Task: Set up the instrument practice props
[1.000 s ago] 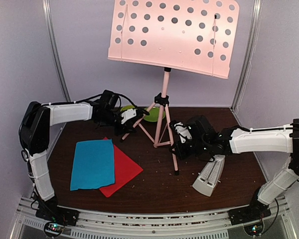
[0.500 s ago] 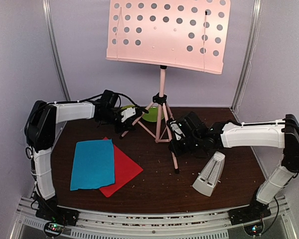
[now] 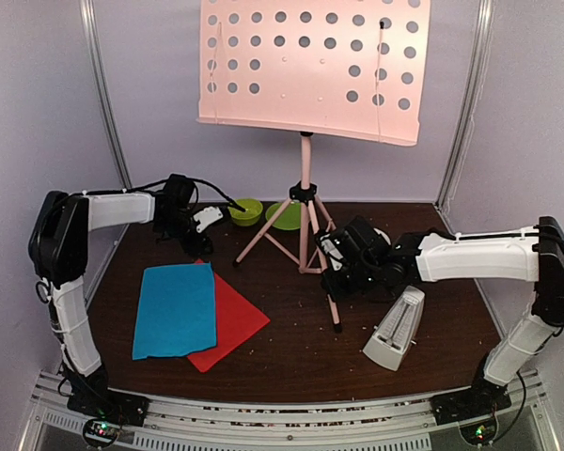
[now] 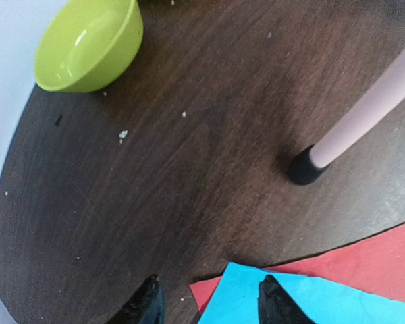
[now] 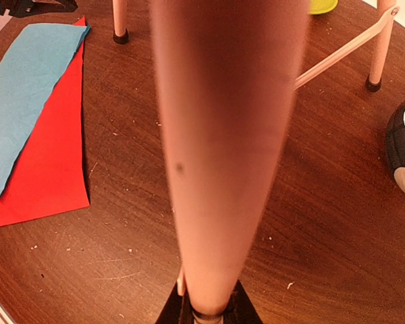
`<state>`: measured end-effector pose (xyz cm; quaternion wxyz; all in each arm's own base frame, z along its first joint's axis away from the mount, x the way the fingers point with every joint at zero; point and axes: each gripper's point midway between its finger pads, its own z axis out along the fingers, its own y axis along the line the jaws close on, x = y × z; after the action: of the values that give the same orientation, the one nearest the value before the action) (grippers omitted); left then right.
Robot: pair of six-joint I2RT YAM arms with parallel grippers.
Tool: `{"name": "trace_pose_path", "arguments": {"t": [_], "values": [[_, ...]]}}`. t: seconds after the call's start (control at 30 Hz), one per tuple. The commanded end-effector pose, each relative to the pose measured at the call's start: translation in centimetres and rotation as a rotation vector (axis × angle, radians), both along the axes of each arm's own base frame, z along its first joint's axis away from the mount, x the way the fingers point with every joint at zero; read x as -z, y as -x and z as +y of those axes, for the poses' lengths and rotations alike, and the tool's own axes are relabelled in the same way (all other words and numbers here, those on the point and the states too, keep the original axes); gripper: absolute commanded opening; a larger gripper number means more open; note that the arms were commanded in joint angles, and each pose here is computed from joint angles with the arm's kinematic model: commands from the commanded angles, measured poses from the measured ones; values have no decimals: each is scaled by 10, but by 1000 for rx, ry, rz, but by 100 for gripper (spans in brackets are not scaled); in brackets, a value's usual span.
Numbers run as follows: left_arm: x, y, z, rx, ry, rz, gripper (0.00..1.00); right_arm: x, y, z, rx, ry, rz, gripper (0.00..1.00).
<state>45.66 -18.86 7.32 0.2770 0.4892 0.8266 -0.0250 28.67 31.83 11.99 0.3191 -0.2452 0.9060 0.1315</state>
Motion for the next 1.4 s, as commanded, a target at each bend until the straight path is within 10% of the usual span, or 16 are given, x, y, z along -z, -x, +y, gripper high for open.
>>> {"name": "trace_pose_path", "arguments": {"t": [0.0, 0.37, 0.5, 0.63, 0.97, 1.37], "values": [[-69, 5, -28, 2, 188, -115, 53, 3, 18, -10, -121, 92, 2, 0], [-116, 17, -19, -160, 375, -236, 67, 0, 13, -37, -138, 141, -25, 3], [-133, 22, -3, -248, 402, -310, 97, -5, 11, -37, -133, 133, -30, 28], [-145, 28, 18, -356, 412, -376, 98, -20, 9, -31, -132, 88, -49, 59], [-160, 50, 58, -616, 433, -337, 98, -72, -2, -27, -96, 7, -158, 99], [-102, 162, 26, -434, 252, -22, 98, -126, -9, -51, 67, -174, -343, 100]]}}
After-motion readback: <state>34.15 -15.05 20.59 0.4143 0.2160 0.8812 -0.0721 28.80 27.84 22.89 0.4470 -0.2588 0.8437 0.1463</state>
